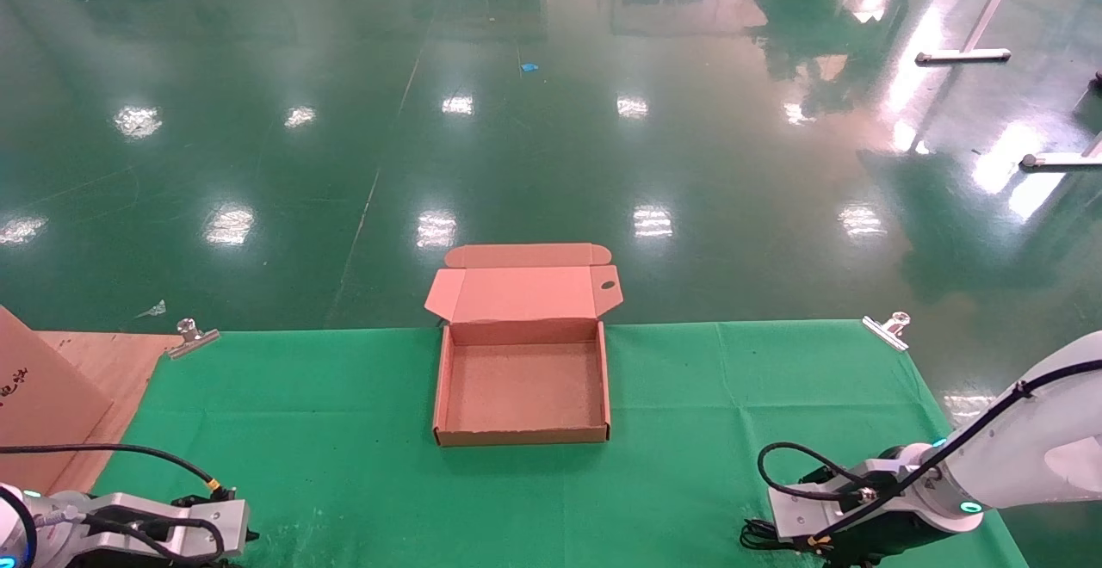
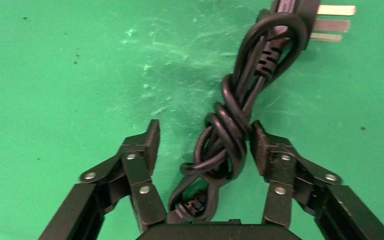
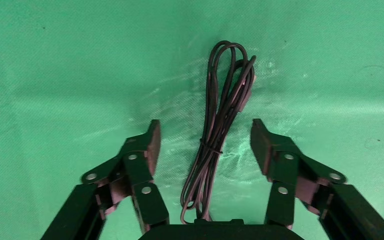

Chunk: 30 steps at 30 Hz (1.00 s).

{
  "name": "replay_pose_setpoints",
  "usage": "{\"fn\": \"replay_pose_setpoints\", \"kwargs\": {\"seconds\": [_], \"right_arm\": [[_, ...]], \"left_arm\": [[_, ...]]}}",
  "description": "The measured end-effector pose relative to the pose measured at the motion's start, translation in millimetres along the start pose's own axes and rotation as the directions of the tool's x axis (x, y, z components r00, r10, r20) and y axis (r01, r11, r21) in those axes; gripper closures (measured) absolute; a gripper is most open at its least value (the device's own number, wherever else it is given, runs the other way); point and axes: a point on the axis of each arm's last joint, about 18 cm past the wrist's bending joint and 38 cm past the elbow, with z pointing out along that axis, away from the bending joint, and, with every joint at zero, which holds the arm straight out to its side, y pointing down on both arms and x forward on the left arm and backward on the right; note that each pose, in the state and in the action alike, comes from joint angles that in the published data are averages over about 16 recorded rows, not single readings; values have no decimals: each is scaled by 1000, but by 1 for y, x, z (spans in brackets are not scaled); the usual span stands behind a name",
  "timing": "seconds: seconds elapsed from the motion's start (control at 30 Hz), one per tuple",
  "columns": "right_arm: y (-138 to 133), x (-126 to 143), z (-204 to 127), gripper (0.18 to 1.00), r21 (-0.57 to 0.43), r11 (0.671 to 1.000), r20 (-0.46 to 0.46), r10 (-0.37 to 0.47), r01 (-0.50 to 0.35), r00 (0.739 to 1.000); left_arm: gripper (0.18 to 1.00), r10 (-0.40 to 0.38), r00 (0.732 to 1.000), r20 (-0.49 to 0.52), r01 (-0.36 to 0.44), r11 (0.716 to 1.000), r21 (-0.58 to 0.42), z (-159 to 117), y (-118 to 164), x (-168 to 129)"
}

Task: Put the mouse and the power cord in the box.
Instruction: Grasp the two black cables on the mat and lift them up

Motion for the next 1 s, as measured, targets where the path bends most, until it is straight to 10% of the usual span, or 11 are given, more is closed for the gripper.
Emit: {"fn": "replay_pose_setpoints", "kwargs": {"seconds": [0.57,1.0], "right_arm": [[3,-3,0,802,17,1000,0,13,-13,1000],[-9,17,-31,944,96,995,-38,-7,10,999]], "left_arm": [[788,1,999,-48,-1,1000,15,-2,1,10],[857,31,992,-119,-20,995,93,-30,-21,6]]}}
